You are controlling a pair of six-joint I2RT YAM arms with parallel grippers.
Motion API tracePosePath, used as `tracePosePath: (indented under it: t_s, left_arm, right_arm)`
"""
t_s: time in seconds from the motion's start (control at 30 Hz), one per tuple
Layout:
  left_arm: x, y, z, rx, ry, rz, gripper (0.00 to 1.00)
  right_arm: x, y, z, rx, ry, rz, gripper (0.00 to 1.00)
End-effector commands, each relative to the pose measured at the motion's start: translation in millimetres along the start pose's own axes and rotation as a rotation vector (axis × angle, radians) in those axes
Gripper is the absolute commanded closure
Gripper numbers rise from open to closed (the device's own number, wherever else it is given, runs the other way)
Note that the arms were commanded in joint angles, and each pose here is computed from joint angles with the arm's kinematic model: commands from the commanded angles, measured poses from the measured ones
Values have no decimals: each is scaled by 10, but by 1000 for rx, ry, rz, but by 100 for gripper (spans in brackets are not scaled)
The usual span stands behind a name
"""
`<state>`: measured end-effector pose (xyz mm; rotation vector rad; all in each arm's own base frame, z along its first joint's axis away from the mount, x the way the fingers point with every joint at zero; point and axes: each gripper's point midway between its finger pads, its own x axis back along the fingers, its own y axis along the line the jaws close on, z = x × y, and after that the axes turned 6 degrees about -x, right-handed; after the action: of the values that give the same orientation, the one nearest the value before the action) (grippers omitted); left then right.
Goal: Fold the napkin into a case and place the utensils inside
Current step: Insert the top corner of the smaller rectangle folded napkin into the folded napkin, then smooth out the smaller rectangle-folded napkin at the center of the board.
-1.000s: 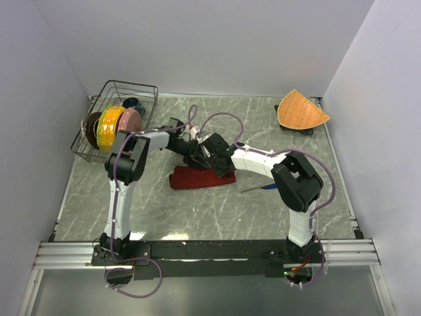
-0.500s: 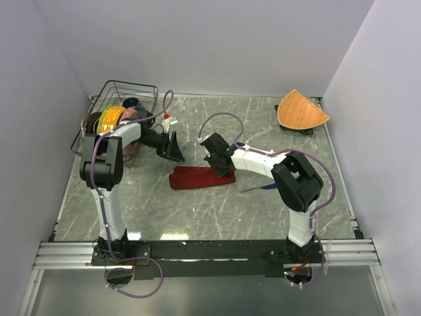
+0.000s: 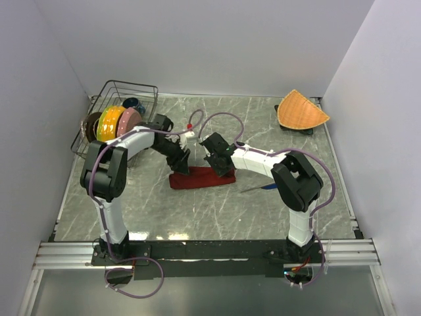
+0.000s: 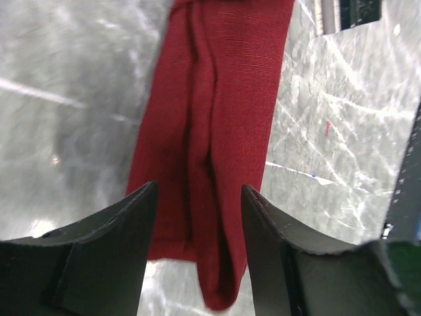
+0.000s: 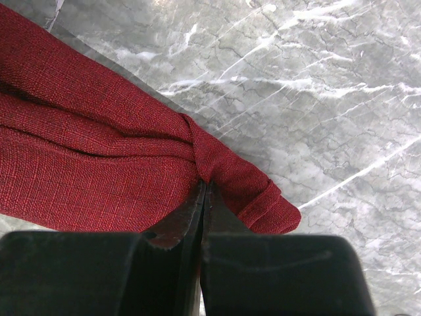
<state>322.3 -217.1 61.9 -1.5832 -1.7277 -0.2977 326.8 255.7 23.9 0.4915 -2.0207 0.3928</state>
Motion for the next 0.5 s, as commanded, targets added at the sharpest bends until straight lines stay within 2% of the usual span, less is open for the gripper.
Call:
tracePosePath:
  t_s: [0.0, 0.13, 0.33, 0.47]
  left_arm:
    - [-85, 78, -29, -140, 25, -43, 43]
    - [-220, 42, 14, -142, 58, -30, 44]
    - [-305, -31, 72, -169, 88, -14, 52]
    - [-337, -91, 95, -174, 93, 9, 50]
  right_arm:
    - [-190, 36, 311, -18, 110, -18, 100]
    - [-183, 41, 306, -15, 107, -19, 100]
    - [-172, 29, 298, -11, 104, -17, 100]
    - [-176, 17, 294, -8, 103, -14, 100]
